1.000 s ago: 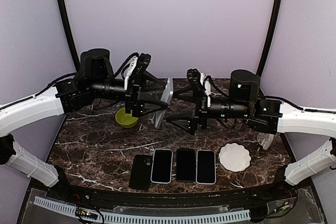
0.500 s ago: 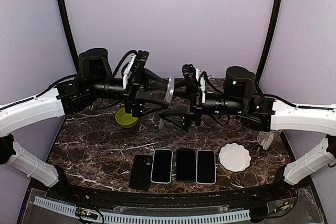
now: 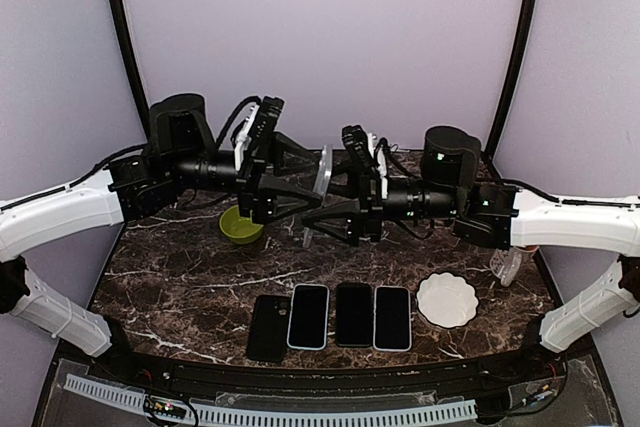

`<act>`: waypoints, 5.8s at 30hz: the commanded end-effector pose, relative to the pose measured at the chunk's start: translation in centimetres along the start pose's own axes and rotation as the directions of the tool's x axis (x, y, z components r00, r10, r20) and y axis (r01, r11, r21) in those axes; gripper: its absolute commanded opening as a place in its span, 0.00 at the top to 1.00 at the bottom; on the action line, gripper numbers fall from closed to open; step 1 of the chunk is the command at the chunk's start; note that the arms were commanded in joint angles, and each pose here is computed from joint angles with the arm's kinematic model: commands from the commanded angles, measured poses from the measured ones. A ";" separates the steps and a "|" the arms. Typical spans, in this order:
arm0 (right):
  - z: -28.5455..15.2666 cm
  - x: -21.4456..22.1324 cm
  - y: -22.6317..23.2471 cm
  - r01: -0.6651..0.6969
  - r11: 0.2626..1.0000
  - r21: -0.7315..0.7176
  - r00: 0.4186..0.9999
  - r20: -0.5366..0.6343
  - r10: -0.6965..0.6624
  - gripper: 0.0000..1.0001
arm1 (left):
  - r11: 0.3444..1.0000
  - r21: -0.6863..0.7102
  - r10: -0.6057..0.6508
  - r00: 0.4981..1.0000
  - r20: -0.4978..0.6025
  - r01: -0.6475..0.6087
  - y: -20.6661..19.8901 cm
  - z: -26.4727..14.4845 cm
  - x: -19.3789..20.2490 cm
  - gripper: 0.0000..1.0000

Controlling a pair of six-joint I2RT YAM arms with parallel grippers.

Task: Put the phone into the phone case
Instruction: Pass from the left arm to the right, then move the phone case to the center of the board.

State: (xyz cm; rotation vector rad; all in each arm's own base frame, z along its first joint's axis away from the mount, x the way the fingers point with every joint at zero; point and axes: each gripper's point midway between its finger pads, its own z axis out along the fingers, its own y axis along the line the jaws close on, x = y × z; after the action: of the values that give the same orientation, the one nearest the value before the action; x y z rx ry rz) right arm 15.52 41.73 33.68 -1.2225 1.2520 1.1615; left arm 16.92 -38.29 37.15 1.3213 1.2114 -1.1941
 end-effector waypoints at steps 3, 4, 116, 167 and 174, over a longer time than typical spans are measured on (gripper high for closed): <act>-0.5 -2.6 -1.1 -0.072 0.995 0.066 0.996 0.062 0.068 0.91 | 0.989 -0.147 0.033 0.998 0.045 -0.026 1.0 -1.7 -2.1 0.17; -0.5 -2.3 -1.7 -0.103 0.990 0.097 0.994 0.054 0.099 0.97 | 0.983 -0.185 0.010 1.000 0.017 -0.006 1.5 -1.9 -1.4 0.09; -5.9 10.2 -7.0 -0.411 0.510 0.756 0.774 -0.007 0.634 1.00 | 0.981 -0.060 -0.030 0.164 -0.986 -0.182 -7.3 -6.2 36.2 1.00; -8.3 9.9 -5.9 -0.453 0.479 0.752 0.754 0.037 0.656 1.00 | 0.937 0.209 0.317 0.422 -0.849 -0.281 -8.4 7.8 32.6 1.00; -8.6 10.4 -6.2 -0.437 0.447 0.780 0.745 0.036 0.666 1.00 | 0.939 0.181 0.293 0.406 -0.866 -0.291 -8.1 6.7 32.5 1.00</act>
State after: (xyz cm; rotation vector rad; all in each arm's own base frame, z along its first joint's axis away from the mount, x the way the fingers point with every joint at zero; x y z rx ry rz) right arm 20.73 32.77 21.81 -0.3705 2.2442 0.6989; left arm 7.94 -32.64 1.66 2.4950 1.7339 0.0947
